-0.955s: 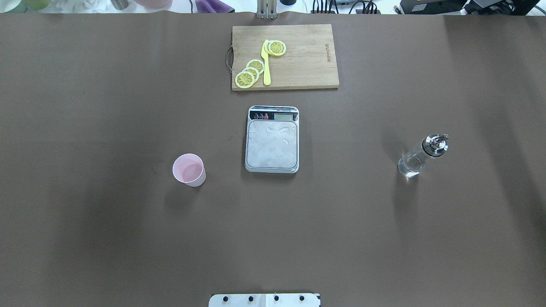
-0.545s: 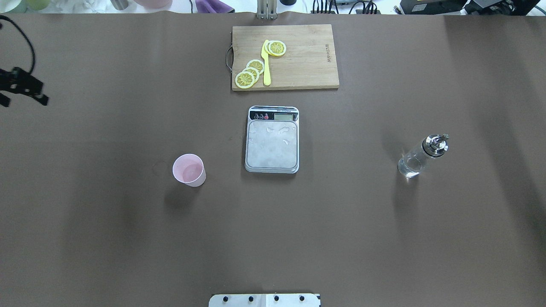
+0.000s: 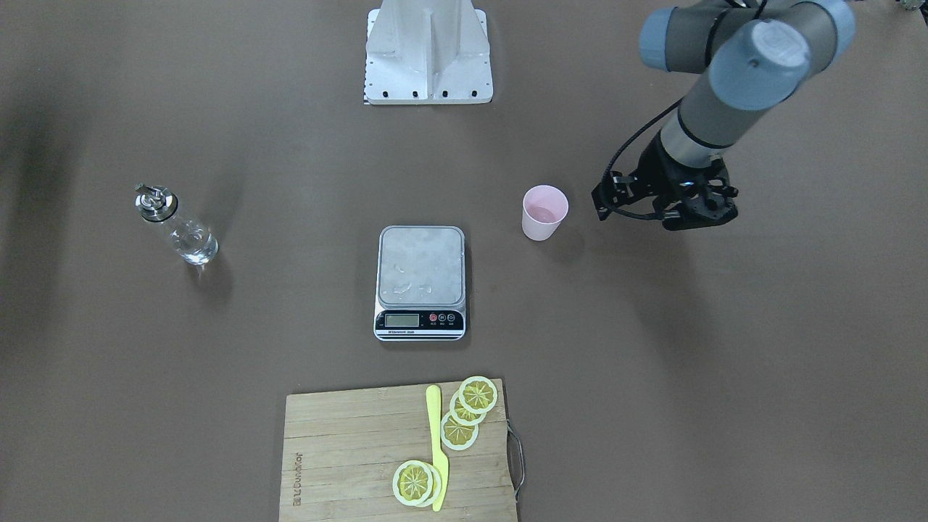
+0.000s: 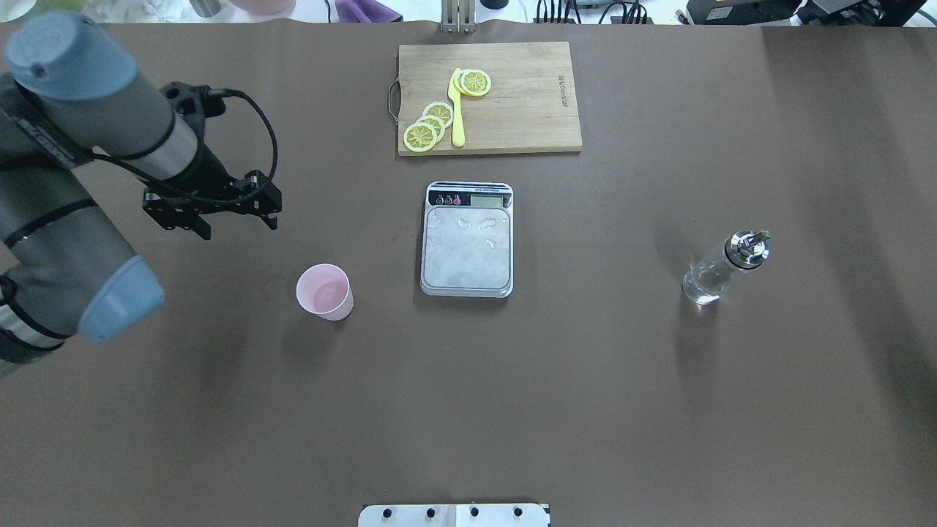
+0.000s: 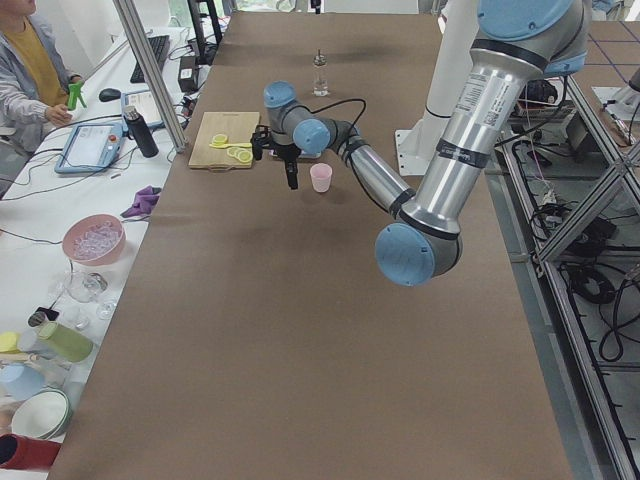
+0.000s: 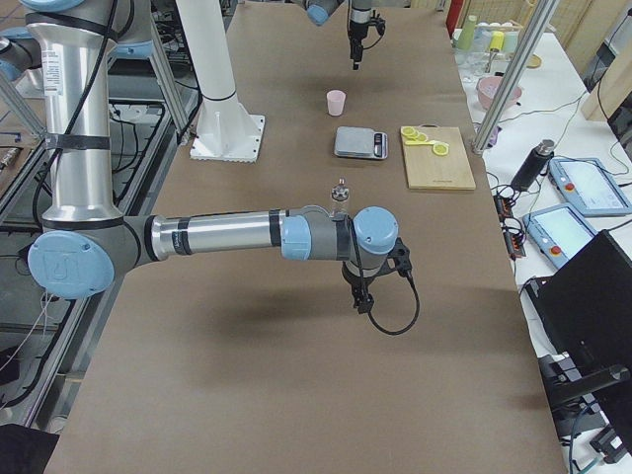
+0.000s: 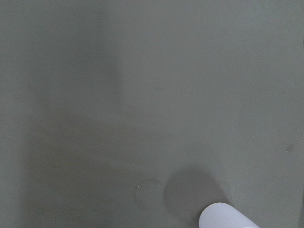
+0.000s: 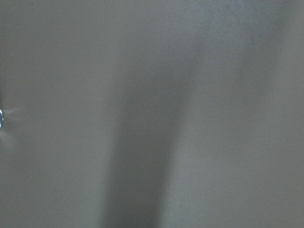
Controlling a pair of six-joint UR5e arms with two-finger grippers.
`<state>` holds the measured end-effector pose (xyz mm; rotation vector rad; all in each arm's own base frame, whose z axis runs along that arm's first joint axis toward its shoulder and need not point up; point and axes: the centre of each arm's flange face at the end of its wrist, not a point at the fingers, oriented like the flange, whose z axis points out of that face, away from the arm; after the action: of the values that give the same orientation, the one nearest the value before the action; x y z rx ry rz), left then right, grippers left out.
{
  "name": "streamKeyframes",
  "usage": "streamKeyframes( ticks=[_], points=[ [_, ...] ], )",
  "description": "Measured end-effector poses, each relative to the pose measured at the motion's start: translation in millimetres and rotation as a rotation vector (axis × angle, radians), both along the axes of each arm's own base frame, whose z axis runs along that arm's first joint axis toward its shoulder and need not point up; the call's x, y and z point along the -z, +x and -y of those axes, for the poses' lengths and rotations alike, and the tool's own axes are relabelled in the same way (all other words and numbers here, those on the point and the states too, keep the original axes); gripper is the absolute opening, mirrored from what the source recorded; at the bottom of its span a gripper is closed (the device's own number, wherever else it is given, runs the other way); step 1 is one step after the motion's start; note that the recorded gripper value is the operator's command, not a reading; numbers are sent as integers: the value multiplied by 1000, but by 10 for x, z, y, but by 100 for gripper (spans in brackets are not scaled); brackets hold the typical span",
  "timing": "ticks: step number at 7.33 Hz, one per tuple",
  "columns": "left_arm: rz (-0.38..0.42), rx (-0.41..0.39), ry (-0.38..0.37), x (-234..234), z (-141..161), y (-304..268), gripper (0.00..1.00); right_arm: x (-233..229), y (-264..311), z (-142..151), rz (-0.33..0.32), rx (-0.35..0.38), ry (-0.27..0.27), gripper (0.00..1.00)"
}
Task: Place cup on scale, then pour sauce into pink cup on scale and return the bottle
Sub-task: 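Reach the left gripper down to the pink cup and grasp it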
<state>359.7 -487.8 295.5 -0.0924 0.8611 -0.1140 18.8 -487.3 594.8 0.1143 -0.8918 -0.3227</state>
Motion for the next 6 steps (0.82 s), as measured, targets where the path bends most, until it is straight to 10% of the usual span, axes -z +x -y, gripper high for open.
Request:
streamKeyframes(
  ticks=[4,6],
  points=[
    [32,-66,-20,-83,-311,590,84,154,-189,-22,3,37,28,100],
    [38,-83,-32,-93,-391,752,53,144,-222,-31,3,44,25,100]
  ],
)
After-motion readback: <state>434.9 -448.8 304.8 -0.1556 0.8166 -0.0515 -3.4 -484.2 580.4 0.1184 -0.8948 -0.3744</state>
